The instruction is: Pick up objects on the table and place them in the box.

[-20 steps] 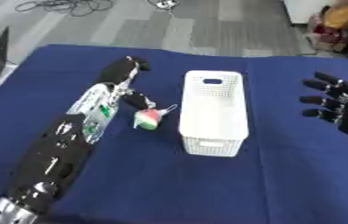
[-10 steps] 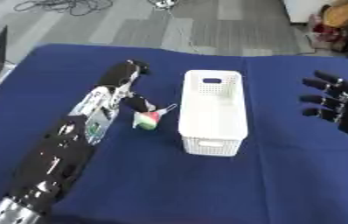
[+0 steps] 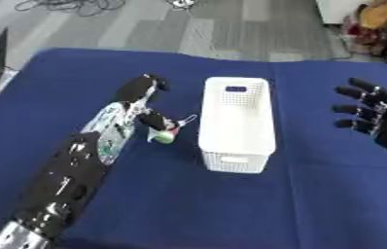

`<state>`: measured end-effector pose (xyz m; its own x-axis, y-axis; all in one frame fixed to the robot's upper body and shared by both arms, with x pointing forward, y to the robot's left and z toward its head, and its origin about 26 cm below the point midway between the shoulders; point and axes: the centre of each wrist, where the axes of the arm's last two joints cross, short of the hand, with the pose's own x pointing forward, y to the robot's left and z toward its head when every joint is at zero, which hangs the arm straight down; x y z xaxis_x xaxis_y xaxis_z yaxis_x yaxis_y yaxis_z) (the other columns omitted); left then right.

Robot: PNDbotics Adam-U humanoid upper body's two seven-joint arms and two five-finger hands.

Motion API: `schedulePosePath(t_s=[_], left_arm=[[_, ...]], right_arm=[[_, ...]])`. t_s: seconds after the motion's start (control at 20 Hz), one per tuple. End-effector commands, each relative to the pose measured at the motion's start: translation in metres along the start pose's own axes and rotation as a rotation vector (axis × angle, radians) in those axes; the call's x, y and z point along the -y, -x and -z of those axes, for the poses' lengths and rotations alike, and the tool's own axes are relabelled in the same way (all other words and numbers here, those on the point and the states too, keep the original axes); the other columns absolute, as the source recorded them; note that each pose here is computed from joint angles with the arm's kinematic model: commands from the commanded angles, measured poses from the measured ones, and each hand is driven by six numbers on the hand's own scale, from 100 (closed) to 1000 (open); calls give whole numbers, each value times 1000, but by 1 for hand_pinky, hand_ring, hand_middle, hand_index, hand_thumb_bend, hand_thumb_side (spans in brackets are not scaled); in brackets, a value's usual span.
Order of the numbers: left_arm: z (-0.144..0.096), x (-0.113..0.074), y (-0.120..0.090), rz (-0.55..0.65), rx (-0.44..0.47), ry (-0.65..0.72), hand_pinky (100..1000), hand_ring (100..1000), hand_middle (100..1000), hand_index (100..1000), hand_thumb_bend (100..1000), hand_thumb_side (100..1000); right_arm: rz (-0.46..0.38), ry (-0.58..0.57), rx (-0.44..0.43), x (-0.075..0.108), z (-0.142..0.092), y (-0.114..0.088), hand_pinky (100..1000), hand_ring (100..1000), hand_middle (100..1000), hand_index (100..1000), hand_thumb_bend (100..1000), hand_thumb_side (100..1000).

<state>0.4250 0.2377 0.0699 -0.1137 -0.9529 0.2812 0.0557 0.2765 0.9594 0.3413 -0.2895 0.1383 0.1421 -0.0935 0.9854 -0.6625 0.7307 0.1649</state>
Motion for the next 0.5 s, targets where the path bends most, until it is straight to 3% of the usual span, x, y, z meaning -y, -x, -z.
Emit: schedulePosePath(t_s=[0.05,0.5], left_arm=[[4,-8,-3,-2,10,-22,522,559,624,751,574,188],[7,2,-2,-4,-11,11,519,531,622,752,588,195]], right_arm=[[4,-64,-29,-2,0,-11,730,810,943,1000,576,1000],[4,-73,-28,-3,2,-12,730,810,943,1000,576,1000]])
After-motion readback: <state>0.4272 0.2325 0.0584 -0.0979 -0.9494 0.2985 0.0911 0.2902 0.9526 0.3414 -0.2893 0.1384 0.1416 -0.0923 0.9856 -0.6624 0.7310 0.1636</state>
